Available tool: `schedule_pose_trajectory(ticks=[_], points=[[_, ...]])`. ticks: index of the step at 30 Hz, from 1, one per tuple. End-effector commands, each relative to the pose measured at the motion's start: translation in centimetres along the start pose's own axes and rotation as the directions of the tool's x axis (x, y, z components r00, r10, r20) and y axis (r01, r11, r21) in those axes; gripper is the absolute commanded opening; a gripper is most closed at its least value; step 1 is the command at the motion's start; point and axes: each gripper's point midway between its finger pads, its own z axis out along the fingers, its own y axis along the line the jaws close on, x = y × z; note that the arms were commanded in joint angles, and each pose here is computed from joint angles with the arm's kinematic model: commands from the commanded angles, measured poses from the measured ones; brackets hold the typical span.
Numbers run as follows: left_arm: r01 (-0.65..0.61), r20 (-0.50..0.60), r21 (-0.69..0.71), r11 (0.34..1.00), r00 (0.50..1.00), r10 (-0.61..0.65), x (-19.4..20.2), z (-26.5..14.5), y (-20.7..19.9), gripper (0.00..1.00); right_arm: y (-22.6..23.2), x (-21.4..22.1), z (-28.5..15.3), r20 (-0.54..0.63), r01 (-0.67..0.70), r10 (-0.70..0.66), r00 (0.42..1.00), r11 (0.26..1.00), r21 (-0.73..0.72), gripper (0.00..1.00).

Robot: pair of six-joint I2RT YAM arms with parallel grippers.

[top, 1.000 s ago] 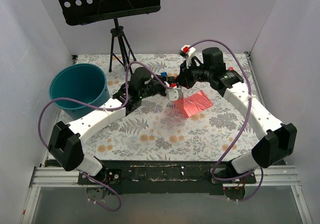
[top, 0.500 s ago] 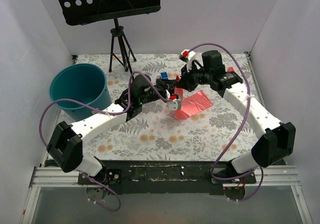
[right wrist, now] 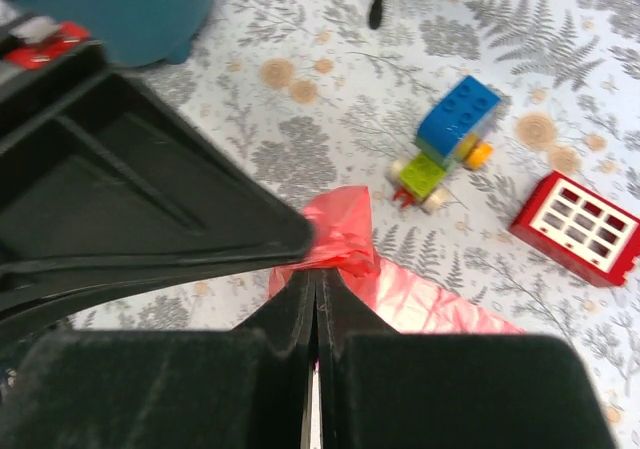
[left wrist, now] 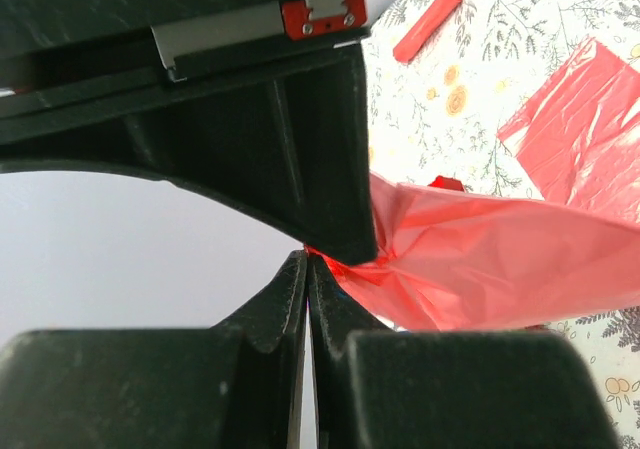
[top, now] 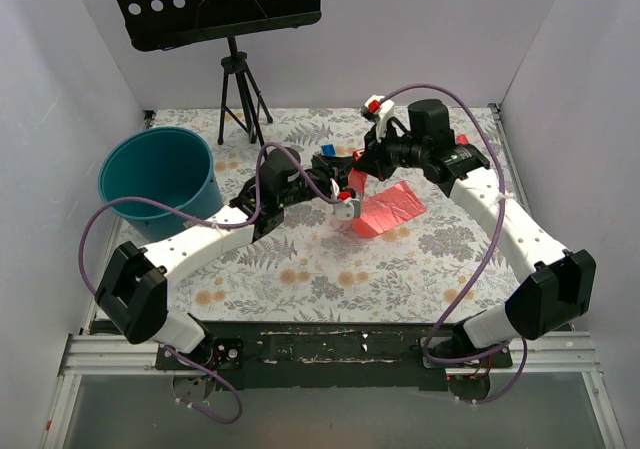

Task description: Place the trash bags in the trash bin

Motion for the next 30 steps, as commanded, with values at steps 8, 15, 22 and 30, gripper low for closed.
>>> schedule_pose_trajectory(ticks=[8, 15, 22, 30], points=[[-0.011, -0.074, -0.018, 1.000, 0.997, 0.009, 1.8, 0.3, 0.7, 0.00, 4.2, -3.6, -1.9, 0.137, 0.149, -0.130, 0.982, 0.979, -0.140, 0.01], [-0.002, 0.020, -0.038, 0.999, 1.000, 0.003, -0.6, -0.5, 1.7, 0.00, 0.9, -1.2, -1.3, 0.082, 0.163, -0.161, 0.984, 0.986, -0.027, 0.01], [0.035, 0.080, -0.104, 0.994, 0.996, -0.027, -2.8, -1.9, 4.1, 0.00, -2.9, 0.0, -1.2, 0.027, 0.159, -0.162, 0.986, 0.983, 0.095, 0.01], [0.057, 0.053, -0.105, 0.993, 0.997, -0.052, -2.0, -1.6, 3.8, 0.00, -1.2, -1.3, -2.2, 0.080, 0.140, -0.144, 0.986, 0.989, 0.052, 0.68]])
